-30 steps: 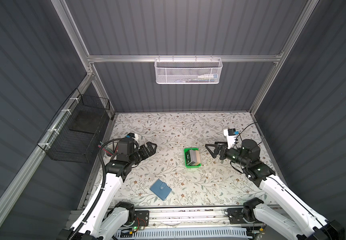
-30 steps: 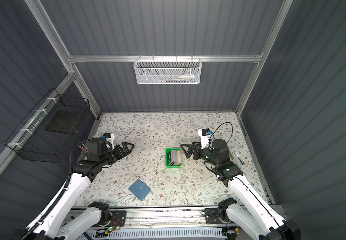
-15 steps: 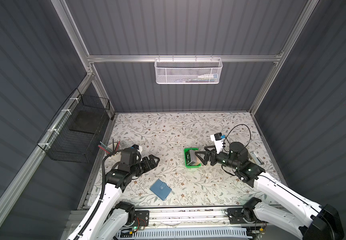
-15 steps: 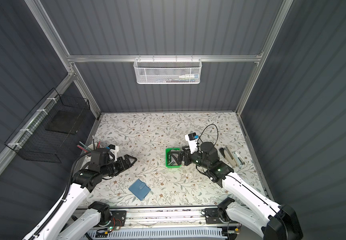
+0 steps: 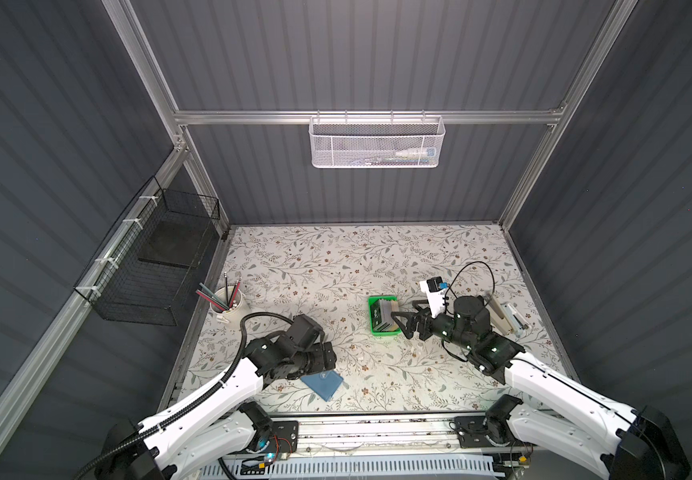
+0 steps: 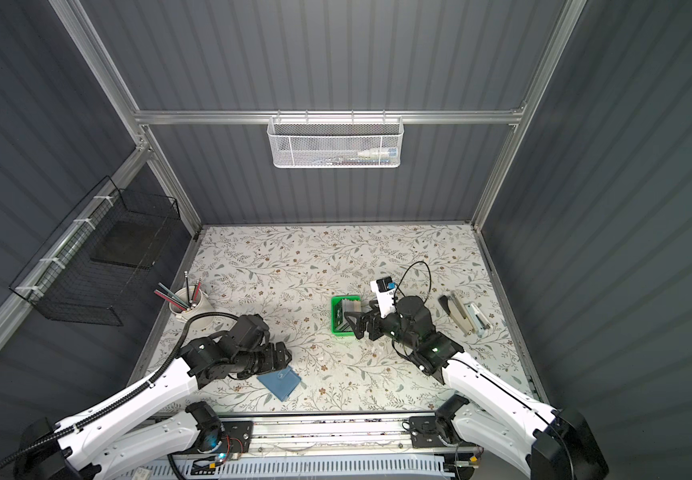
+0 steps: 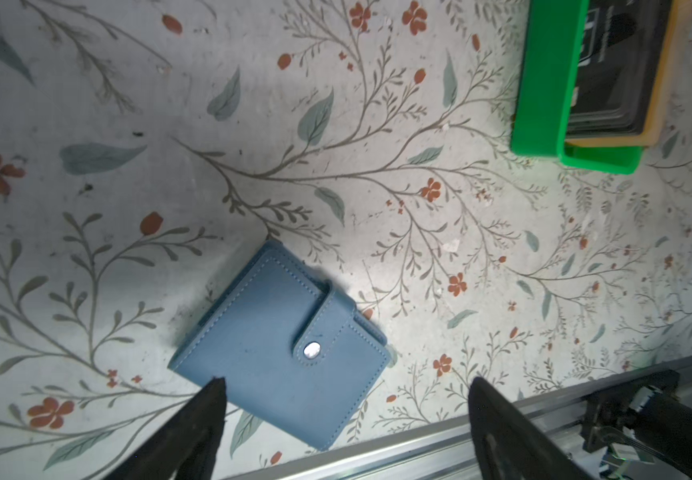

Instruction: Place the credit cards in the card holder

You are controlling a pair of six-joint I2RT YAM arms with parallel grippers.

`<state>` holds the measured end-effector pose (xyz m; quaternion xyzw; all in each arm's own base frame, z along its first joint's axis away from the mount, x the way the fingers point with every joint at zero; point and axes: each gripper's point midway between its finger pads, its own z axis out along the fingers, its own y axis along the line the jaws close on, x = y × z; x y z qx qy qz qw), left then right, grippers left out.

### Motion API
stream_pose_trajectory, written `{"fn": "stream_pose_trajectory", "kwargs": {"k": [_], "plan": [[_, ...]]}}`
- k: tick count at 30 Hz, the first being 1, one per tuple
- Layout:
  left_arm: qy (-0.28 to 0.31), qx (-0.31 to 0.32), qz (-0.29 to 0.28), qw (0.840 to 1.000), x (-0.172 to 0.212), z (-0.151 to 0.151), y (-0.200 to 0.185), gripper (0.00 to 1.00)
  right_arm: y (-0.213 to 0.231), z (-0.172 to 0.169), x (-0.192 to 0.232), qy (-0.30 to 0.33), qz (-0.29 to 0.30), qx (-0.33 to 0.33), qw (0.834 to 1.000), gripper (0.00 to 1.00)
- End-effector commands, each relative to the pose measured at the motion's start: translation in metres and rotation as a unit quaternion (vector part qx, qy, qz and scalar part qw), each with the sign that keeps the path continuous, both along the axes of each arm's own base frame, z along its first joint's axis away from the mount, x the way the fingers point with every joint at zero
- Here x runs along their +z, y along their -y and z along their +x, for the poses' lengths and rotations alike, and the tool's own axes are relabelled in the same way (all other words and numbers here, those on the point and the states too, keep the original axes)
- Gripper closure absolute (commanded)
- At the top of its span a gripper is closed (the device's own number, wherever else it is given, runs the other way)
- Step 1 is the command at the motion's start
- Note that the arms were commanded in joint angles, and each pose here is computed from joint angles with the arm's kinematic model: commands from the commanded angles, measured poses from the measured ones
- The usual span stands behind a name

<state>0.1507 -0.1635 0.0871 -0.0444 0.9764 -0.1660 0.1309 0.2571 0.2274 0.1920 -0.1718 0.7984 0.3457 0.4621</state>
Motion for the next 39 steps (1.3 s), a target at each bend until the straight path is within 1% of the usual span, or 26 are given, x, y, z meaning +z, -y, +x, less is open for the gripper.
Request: {"fn": "stream_pose_trajectory", "kwargs": {"k": [1, 6, 7, 8, 14, 18, 22, 26, 28, 39], "plan": [[-0.015, 0.035, 0.065, 0.997, -0.001, -0.008, -0.014, 0.09, 0.001, 0.004, 0.003, 0.019, -0.002, -0.008, 1.000, 0.01], [-0.062, 0.025, 0.128, 0.990, -0.008, -0.032, -0.018, 0.07, 0.000, 0.006, -0.001, 0.014, -0.008, -0.008, 1.000, 0.01], [-0.064, 0.025, 0.131, 0.989, -0.008, -0.034, -0.018, 0.06, 0.000, 0.005, -0.001, 0.014, -0.008, -0.008, 1.000, 0.01], [-0.073, 0.027, 0.144, 0.986, -0.007, -0.040, -0.024, 0.06, 0.000, 0.005, -0.002, 0.013, -0.009, -0.009, 1.000, 0.01], [-0.094, 0.037, 0.123, 0.987, -0.015, -0.052, -0.021, 0.04, 0.003, 0.006, -0.001, 0.016, -0.011, -0.017, 1.000, 0.01], [-0.096, 0.031, 0.098, 0.990, -0.023, -0.052, -0.006, 0.04, 0.002, 0.006, -0.002, 0.014, -0.012, -0.015, 1.000, 0.01], [-0.098, 0.012, 0.070, 0.993, -0.031, -0.051, 0.010, 0.04, 0.002, 0.006, -0.003, 0.013, -0.013, -0.014, 1.000, 0.01], [-0.102, 0.009, 0.077, 0.992, -0.037, -0.051, 0.011, 0.04, 0.003, 0.006, -0.003, 0.014, -0.014, -0.017, 1.000, 0.01], [-0.102, 0.006, 0.078, 0.992, -0.038, -0.051, 0.012, 0.04, 0.003, 0.006, -0.004, 0.013, -0.015, -0.017, 1.000, 0.01], [-0.080, -0.008, 0.022, 0.997, -0.035, -0.043, 0.034, 0.04, 0.002, 0.008, -0.009, 0.006, -0.020, -0.017, 1.000, 0.01]]}}
